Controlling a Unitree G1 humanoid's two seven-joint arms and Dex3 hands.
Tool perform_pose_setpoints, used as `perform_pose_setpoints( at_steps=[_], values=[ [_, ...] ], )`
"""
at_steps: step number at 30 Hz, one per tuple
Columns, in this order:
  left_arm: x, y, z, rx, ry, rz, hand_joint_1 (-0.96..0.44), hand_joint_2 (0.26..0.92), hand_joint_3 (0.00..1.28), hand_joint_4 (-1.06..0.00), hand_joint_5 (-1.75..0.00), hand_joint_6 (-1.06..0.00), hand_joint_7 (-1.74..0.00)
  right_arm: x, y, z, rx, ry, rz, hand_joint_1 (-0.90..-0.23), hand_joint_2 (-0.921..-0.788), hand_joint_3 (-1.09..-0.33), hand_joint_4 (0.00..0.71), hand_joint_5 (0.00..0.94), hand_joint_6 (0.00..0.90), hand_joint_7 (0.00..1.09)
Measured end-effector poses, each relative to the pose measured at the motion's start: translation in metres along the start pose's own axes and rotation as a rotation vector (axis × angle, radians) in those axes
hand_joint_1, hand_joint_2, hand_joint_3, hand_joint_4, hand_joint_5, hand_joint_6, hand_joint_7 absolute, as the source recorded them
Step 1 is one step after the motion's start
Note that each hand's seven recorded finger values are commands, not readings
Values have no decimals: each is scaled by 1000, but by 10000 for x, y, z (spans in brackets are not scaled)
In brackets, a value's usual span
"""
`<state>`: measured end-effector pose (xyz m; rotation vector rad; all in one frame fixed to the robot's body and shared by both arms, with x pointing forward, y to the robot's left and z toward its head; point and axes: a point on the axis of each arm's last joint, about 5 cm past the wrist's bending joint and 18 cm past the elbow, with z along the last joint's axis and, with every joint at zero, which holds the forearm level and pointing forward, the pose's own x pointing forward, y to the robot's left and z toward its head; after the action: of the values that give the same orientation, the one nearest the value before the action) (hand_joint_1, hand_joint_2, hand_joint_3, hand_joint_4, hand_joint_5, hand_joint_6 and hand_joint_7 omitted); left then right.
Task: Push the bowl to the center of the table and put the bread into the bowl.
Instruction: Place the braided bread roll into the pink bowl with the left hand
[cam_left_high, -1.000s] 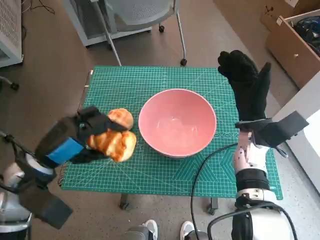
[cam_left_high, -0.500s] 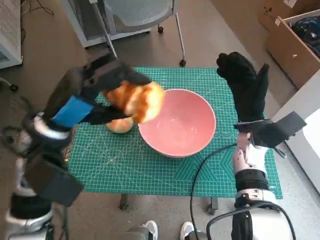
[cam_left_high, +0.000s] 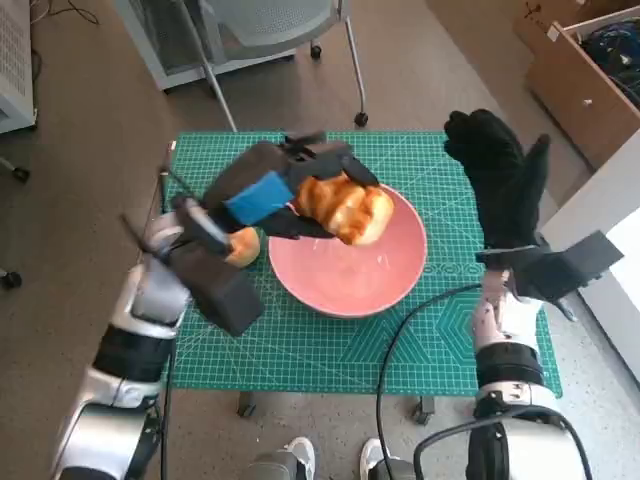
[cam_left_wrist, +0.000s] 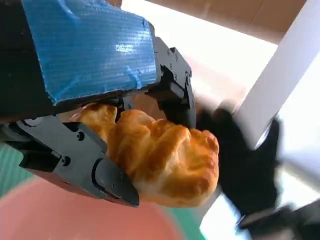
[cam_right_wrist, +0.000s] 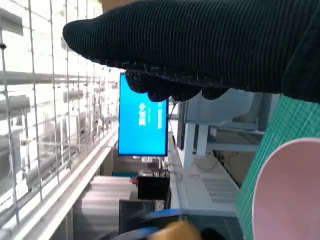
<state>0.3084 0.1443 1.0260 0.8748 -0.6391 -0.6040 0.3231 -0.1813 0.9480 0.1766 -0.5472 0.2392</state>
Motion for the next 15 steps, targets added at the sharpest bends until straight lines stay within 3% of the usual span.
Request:
perform_pose_setpoints(
  at_steps=[2, 5, 15],
  values=[
    [11, -35, -31, 5, 32, -50, -257, 889, 61, -189, -193, -146, -542, -10, -15, 7, -2, -6, -3, -593, -921, -777, 189, 1, 107, 327],
    [9, -71, -61, 22, 66, -101, -336, 893, 35, -147, -66, -106, -462, -23, -37, 17, -3, -16, -14, -593, -921, -770, 192, 2, 118, 331],
    [-78, -85, -165, 141, 71, -60, -593, 918, 58, -54, -2, -50, -381, -59, -42, 17, 1, -31, -29, -605, -921, -759, 175, 0, 102, 320]
  ],
)
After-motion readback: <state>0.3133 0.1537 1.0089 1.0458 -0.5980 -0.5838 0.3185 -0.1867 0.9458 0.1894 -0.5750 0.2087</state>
